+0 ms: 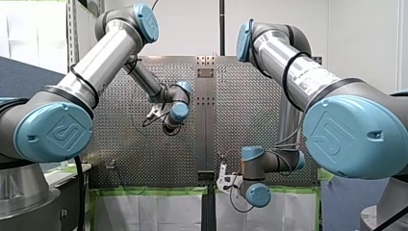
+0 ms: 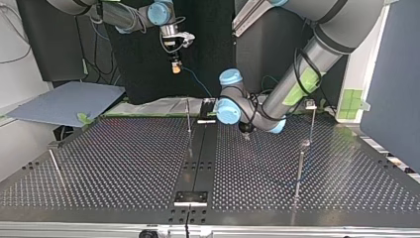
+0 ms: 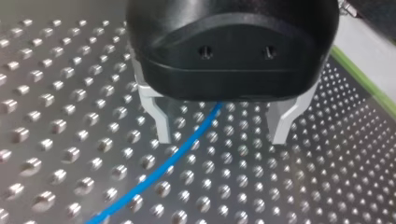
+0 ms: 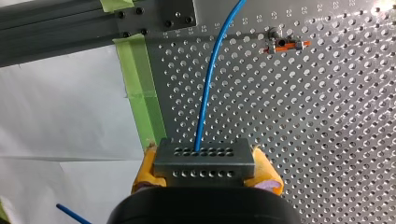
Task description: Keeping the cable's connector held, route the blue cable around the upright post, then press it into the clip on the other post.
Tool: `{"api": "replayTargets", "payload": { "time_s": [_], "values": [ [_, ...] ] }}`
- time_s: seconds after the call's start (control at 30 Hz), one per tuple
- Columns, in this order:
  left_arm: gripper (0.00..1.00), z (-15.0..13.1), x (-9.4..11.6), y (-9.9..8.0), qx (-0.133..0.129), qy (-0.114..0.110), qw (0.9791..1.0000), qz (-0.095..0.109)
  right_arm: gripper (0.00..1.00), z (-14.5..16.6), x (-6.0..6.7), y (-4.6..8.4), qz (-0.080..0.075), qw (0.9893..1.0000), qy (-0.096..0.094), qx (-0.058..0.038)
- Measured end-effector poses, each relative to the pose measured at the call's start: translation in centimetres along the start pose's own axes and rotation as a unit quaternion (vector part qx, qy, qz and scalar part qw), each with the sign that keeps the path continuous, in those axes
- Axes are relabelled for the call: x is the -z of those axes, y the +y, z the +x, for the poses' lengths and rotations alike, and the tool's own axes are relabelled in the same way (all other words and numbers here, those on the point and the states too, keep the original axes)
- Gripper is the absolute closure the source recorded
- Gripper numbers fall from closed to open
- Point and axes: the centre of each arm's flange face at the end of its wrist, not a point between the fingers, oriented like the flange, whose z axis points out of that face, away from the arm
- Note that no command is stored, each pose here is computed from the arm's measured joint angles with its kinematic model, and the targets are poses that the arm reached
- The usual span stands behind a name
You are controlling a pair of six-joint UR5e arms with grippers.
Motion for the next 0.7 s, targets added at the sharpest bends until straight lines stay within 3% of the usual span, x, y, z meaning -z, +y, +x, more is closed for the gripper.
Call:
{"api": "replayTargets", "payload": {
  "time_s": [0.2, 0.4, 0.53, 0.7],
  "values": [
    [0.01, 0.6, 0.1, -1.3, -0.003, 0.001, 0.9999, 0.01, 1.0, 0.0, 0.0, 0.0, 0.0, 1.0, 0.0, -0.0001],
    [0.01, 2.4, -0.1, -4.3, 0.001, 0.002, 0.9991, 0.042, 1.0, 0.0, 0.0, 0.0, 0.0, 1.0, 0.0, 0.0008],
    [0.01, 3.4, -0.2, -6.2, 0.013, -0.001, 0.9976, 0.069, 1.0, 0.0, 0.0, 0.0, 0.0, 1.0, 0.001, 0.0008],
    [0.01, 5.1, -0.2, -8.3, 0.011, 0.006, 0.9953, 0.096, 1.0, 0.0, 0.0, 0.0, 0.001, 1.0, 0.001, 0.0011]
  ]
}}
